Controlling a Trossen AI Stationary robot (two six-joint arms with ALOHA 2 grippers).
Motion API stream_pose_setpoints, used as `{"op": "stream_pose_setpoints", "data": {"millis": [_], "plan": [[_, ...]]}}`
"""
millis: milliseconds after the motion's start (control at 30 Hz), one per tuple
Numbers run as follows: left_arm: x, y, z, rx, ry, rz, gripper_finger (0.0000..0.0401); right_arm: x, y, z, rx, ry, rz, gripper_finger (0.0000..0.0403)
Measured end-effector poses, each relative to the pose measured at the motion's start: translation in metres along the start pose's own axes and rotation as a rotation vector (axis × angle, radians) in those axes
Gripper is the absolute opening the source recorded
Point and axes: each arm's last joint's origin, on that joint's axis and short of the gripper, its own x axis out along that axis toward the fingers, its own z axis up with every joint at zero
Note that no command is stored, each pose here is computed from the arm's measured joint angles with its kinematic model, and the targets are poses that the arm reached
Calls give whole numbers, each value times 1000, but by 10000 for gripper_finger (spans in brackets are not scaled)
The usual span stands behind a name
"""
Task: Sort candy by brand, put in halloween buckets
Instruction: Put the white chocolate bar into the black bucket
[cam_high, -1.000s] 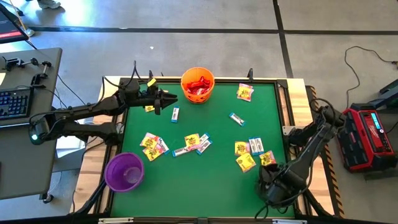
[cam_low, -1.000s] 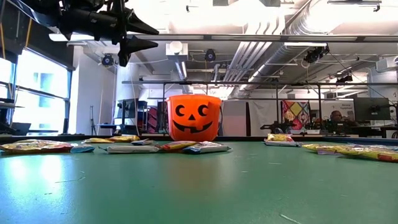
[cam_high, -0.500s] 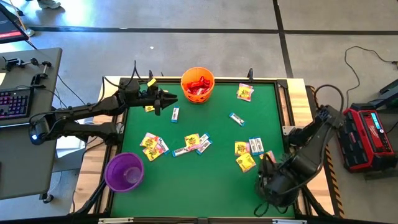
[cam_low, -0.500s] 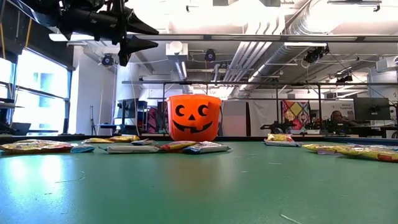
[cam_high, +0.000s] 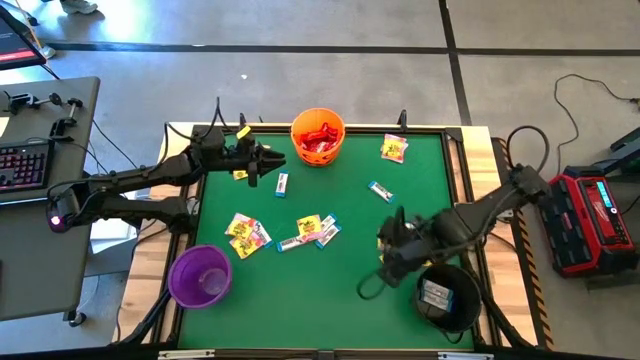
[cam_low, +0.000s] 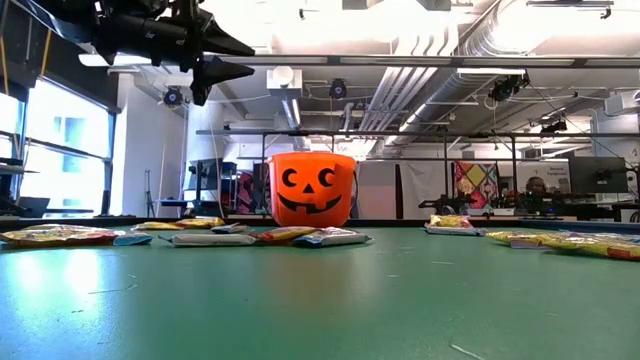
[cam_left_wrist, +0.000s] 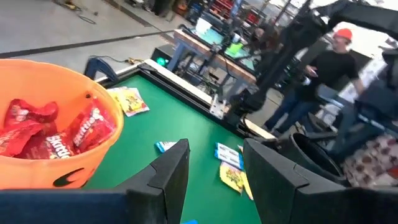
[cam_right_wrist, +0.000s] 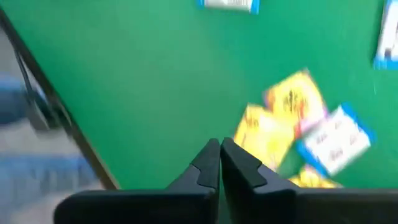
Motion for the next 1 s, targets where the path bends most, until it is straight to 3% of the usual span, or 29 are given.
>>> {"op": "stream_pose_setpoints", "data": {"millis": [133, 300, 500, 567, 667, 800, 1000], "plan": [[0, -1, -5, 3, 71, -71, 145, 12, -3, 25, -7, -132, 24, 3], [-1, 1, -14, 71, 164, -50, 145, 53, -11, 44, -126, -218, 50, 0], [-2, 0, -32, 160, 325, -49, 145, 115, -29, 64, -210, -346, 266, 0], [-3, -3, -38, 186, 377, -60, 145, 131, -39, 66, -202, -421, 273, 0], [-3, -8, -45, 188, 429, -65, 145, 150, -59, 67, -127, -461, 236, 0], [-1, -14, -51, 191, 448, -17, 145, 169, -90, 72, 76, -412, 178, 17], [0, -22, -55, 146, 451, 13, 145, 184, -113, 88, 247, -371, 203, 108]]}}
